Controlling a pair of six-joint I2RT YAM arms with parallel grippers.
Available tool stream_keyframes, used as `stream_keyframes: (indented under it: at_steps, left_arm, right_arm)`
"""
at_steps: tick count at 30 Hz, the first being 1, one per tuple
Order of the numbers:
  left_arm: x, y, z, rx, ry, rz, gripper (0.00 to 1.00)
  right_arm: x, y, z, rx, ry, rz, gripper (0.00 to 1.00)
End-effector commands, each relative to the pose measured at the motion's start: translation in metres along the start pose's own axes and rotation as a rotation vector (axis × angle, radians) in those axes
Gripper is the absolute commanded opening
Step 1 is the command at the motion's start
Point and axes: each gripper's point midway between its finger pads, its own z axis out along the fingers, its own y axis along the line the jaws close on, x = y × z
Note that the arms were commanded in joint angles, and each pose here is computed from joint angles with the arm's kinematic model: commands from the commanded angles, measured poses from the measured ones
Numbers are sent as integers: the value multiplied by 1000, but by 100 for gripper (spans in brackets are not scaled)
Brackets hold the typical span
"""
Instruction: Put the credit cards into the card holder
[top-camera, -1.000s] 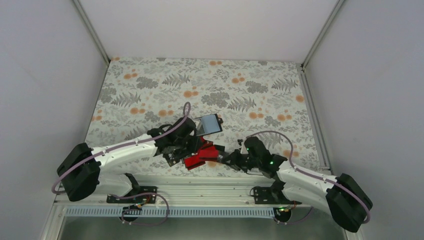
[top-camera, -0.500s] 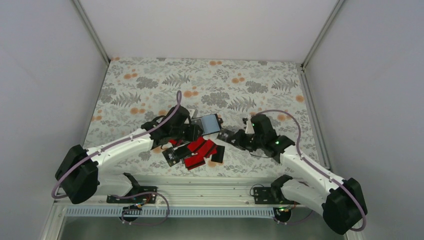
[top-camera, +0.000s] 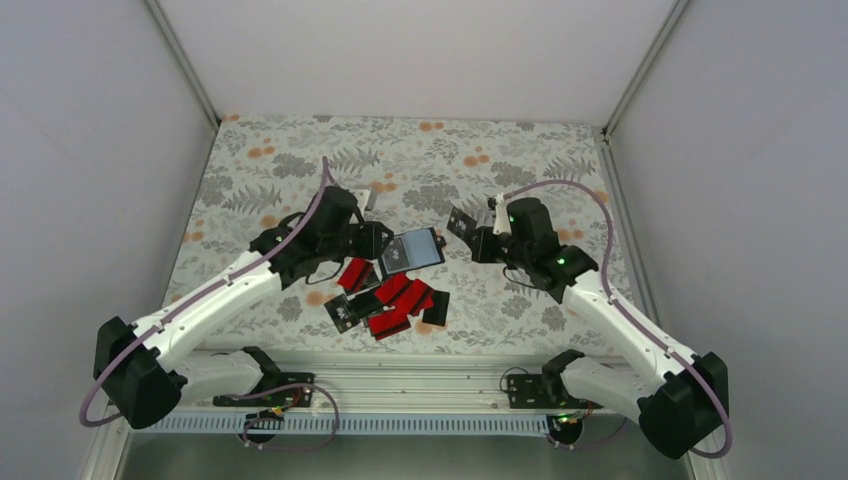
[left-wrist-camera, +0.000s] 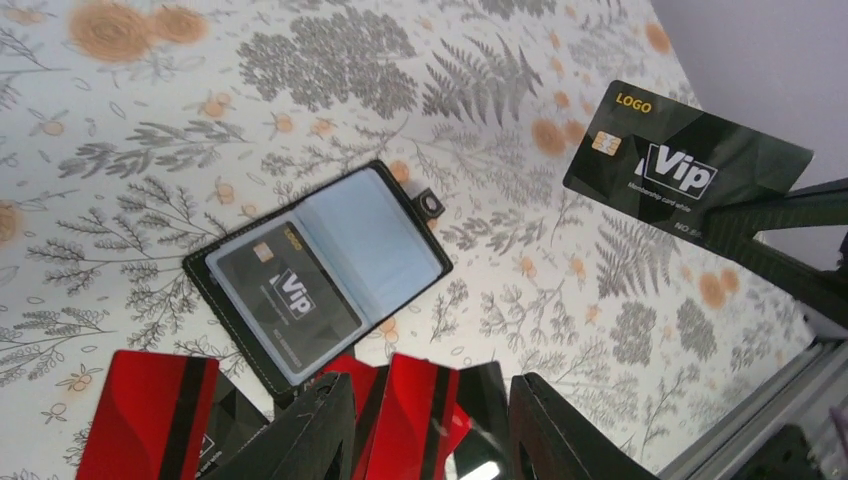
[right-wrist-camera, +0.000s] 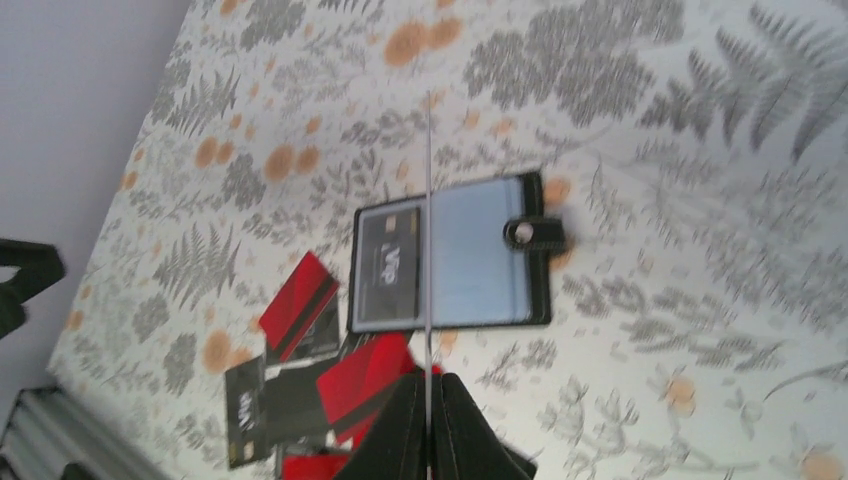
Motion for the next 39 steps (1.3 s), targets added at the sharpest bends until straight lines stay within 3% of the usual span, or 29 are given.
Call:
stream_keyframes:
  at_steps: [1, 7, 16, 26, 39]
  left_arm:
    - [-21, 3, -15, -56, -44, -108, 40]
    - [-49, 5, -35, -87, -124, -187, 42]
    - [-74, -1, -47, -9, -156, -316, 45]
    - [-103, -27, -32, 146, -108, -441, 44]
    - [-132, -63, -34, 332, -112, -494, 44]
  right_arm:
    - [-49, 17, -3, 37, -184, -155, 4]
    - [-78, 41, 1, 178, -351, -301, 4]
    - [-100, 63, -6, 298, -581, -584, 4]
    - [-99, 83, 3, 347, -660, -820, 4]
    - [-93, 97, 17, 341, -638, -908, 4]
